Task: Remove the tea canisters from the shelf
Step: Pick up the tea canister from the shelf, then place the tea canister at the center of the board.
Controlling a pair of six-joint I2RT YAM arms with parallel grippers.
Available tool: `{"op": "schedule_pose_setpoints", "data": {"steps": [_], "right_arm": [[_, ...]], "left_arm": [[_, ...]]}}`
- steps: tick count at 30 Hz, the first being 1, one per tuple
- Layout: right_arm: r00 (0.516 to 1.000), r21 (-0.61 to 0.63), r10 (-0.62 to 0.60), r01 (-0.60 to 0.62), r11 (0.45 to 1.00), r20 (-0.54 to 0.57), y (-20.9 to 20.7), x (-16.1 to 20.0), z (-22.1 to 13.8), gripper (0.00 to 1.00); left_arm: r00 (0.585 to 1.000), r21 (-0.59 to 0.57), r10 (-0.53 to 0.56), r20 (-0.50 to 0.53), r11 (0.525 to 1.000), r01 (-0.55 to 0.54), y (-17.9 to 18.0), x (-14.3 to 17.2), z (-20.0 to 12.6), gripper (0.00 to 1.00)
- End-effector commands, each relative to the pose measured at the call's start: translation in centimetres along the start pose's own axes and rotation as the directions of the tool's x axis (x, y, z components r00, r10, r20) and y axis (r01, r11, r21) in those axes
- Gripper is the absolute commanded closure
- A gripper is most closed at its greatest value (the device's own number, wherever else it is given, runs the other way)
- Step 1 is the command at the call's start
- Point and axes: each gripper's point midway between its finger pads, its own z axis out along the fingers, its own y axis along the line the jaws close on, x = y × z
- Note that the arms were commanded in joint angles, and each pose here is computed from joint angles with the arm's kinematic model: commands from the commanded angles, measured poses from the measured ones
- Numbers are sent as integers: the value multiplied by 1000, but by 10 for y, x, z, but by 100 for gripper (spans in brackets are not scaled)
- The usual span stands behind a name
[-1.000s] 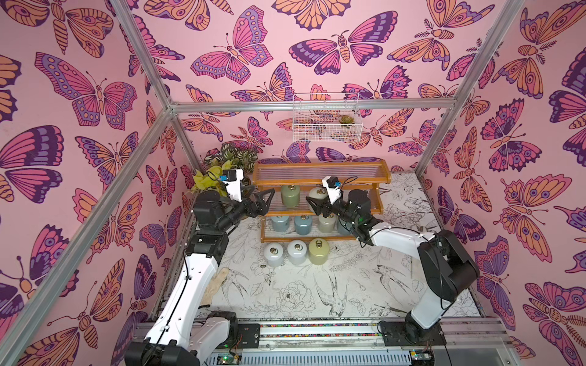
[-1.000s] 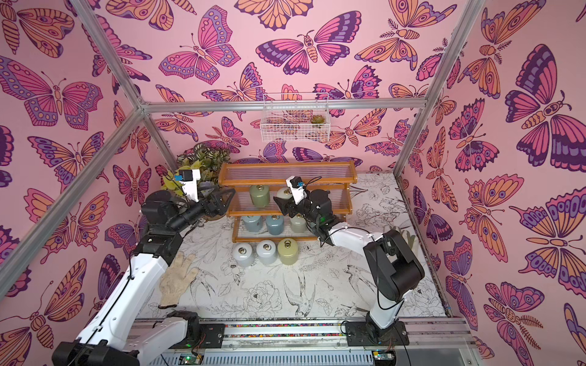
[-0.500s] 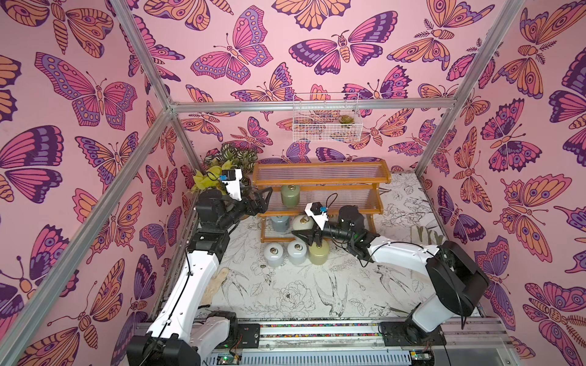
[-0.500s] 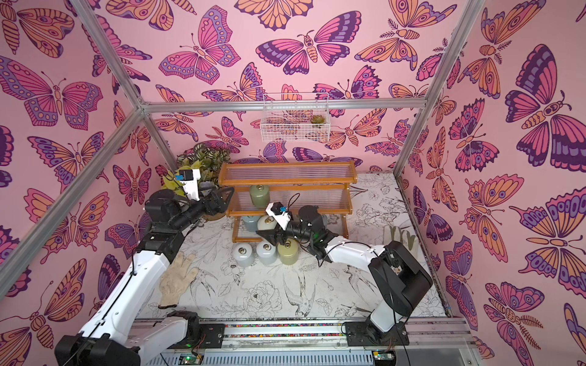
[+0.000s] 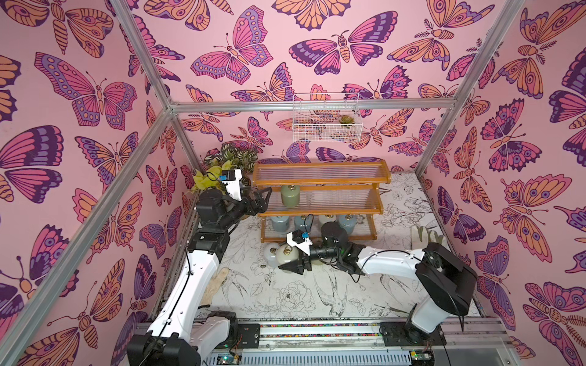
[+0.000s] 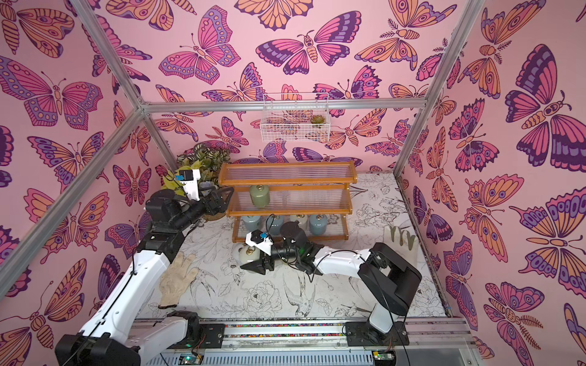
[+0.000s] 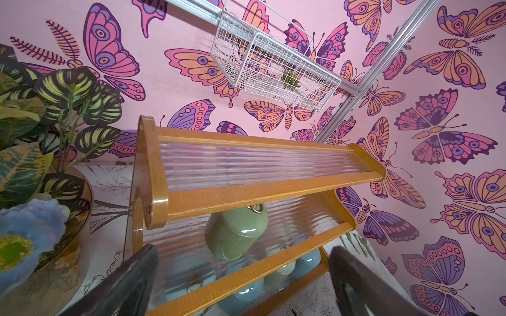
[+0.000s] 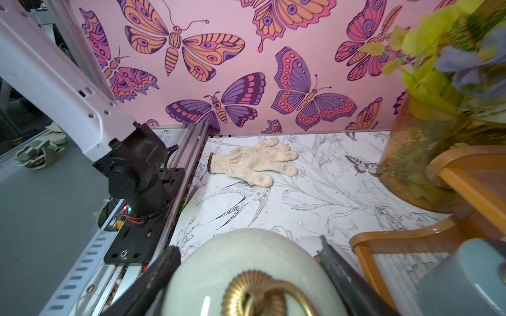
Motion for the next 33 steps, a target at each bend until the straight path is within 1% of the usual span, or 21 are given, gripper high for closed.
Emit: {"op": "schedule_pose_setpoints", "data": {"steps": [1, 6, 12, 17, 21, 24, 28, 33], "right_arm": [[996, -72, -58, 63, 995, 72, 10, -23, 13, 40], [999, -154, -24, 29, 988, 34, 22, -6, 31, 39], [1000, -201, -10, 12, 980, 10, 29, 14, 47, 38], [1000, -250, -5, 6, 968, 2, 34, 26, 62, 38], [1000, -275, 3, 2, 961, 19, 35, 35, 74, 38], [999, -271, 8, 4, 963, 45, 32, 41, 80, 37], [999, -258, 4, 10, 966, 54, 24, 50, 89, 36], [998, -202, -38, 49, 978, 57, 9, 61, 103, 34]], "left_arm": [[1000, -13, 5, 16, 1000, -4, 0, -6, -5, 0], [1000, -19, -12, 11, 1000, 12, 1, -3, -6, 0], [1000, -19, -22, 4, 1000, 22, 1, 1, -7, 0], [1000, -16, -18, 2, 1000, 18, -1, -1, -9, 0], [1000, -13, -19, -5, 1000, 19, -2, 0, -9, 0], [1000, -16, -21, -14, 1000, 21, -1, 2, -9, 0], [1000, -19, -17, -18, 1000, 17, -2, 2, -11, 0], [1000, -24, -11, -13, 1000, 11, -2, -1, -12, 0]]}}
